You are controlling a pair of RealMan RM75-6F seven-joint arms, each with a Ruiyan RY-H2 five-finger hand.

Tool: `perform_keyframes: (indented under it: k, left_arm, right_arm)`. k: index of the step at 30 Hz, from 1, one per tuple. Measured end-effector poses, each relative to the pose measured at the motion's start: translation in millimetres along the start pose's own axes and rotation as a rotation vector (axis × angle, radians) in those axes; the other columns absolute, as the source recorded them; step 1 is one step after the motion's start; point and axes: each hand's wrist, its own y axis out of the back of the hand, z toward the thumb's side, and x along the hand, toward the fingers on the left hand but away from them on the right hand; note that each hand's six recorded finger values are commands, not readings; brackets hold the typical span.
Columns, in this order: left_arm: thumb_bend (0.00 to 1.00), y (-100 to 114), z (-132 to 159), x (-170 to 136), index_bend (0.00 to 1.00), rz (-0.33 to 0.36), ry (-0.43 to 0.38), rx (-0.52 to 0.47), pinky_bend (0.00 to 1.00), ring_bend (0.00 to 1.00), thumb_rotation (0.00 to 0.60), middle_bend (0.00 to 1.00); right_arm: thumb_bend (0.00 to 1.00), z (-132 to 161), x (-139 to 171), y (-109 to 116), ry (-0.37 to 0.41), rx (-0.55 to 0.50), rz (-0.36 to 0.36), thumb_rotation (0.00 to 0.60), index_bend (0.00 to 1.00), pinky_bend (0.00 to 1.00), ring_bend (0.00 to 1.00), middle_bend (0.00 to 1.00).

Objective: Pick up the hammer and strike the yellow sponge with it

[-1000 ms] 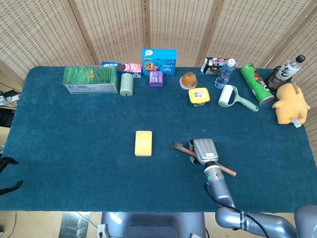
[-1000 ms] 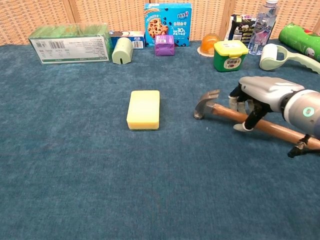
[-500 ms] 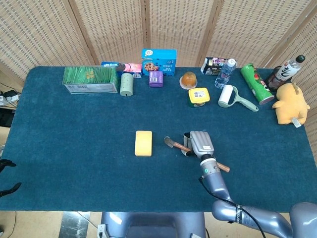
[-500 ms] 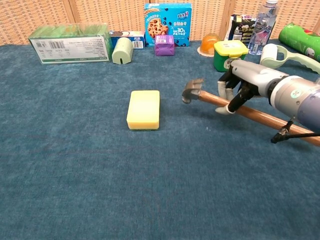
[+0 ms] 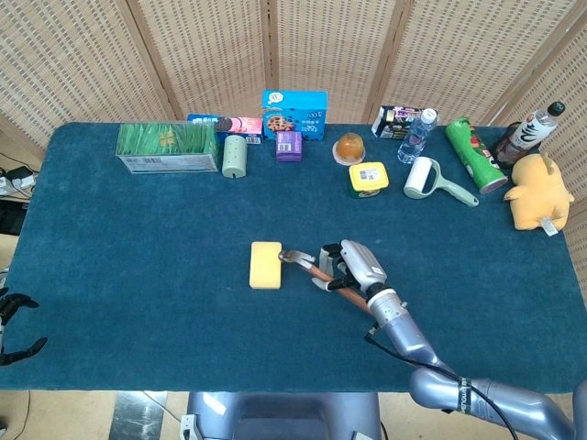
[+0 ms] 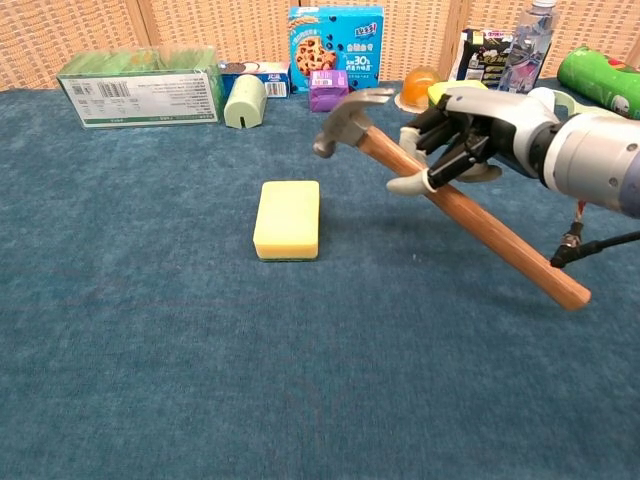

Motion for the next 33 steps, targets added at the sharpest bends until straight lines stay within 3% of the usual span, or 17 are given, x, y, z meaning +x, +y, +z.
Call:
perform_keyframes:
  k: [5,17,27,33]
  left_arm:
    - [0.2,0.2,-3.0,-3.2,0.36,-0.002,0.017,0.004,0.13,0.12,0.6,0.28]
    - [0.2,-8.8,-15.2,-2.2,0.36,-0.029,0.05,-0.009,0.13,0.12,0.6,0.28]
    - [0.2,-10.9,-21.5,-1.3,0.36,-0.032,0.063,-0.017,0.13,0.12,0.6,0.28]
    - [0.2,-12.4,-16.4,1.6,0.36,-0.037,0.045,-0.018,0.13,0.12,0.6,0.28]
  right_arm:
    - [0.35,17.6,-7.6,-3.6,0.057,0.066,0.028,0.6,0.92,1.0,1.0,1.0]
    - [0.35,50.4,-34.4,-22.4,0.114,0.378,0.086,0.6,0.94,1.0,1.0,1.0]
    - [0.35,39.6,-56.6,-47.4,0.018,0.718,0.158,0.6,0.94,1.0,1.0,1.0]
    - [0.35,44.2,-54.2,-45.9,-0.042,0.666,0.186,0.6,0.94,1.0,1.0,1.0]
